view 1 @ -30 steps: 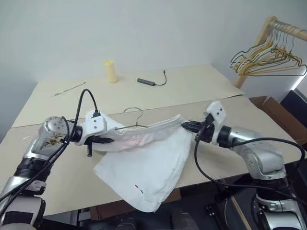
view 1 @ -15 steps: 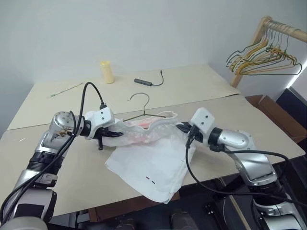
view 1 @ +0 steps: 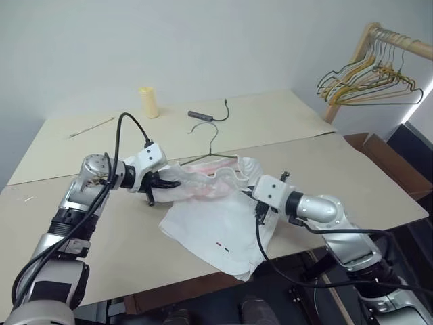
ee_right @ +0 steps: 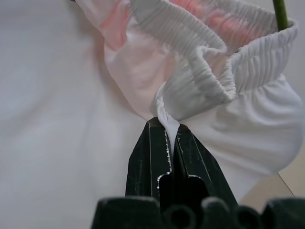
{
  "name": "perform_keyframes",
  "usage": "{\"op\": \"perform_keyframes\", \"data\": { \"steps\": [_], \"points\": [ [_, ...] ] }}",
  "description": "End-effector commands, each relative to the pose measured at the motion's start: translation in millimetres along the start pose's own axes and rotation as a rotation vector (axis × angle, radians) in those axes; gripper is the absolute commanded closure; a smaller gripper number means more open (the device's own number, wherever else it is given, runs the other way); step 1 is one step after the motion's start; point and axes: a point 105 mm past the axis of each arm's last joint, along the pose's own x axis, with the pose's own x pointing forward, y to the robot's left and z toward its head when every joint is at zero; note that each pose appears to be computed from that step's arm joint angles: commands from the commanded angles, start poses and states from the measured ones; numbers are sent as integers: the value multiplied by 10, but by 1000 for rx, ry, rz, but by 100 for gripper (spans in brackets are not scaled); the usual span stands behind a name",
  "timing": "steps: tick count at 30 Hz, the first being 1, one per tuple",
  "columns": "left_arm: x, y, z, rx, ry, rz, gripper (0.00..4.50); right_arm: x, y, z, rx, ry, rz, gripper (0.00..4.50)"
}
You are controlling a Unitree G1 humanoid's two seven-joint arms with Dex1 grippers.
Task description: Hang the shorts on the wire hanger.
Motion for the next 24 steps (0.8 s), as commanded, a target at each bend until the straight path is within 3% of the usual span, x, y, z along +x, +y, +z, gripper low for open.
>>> {"op": "perform_keyframes", "data": {
  "steps": [1,3,7,13,18,24],
  "points": [
    [-178,-12,234,67,-68,-26,450,41,-153,60,-25,-14,-85,424],
    [-189,-6,243,64,-71,-26,450,36,-162,78,-31,-24,-76,378],
    [-200,10,264,64,-76,-29,450,-3,-167,93,-23,-39,-60,236],
    [-243,40,243,98,-39,-37,450,-528,-341,222,48,-106,118,20],
    [-257,52,243,133,-17,-69,450,-851,-766,405,41,-140,159,20],
    [-210,37,279,170,-15,-116,450,-672,-992,306,-53,-21,251,20]
  ]
}}
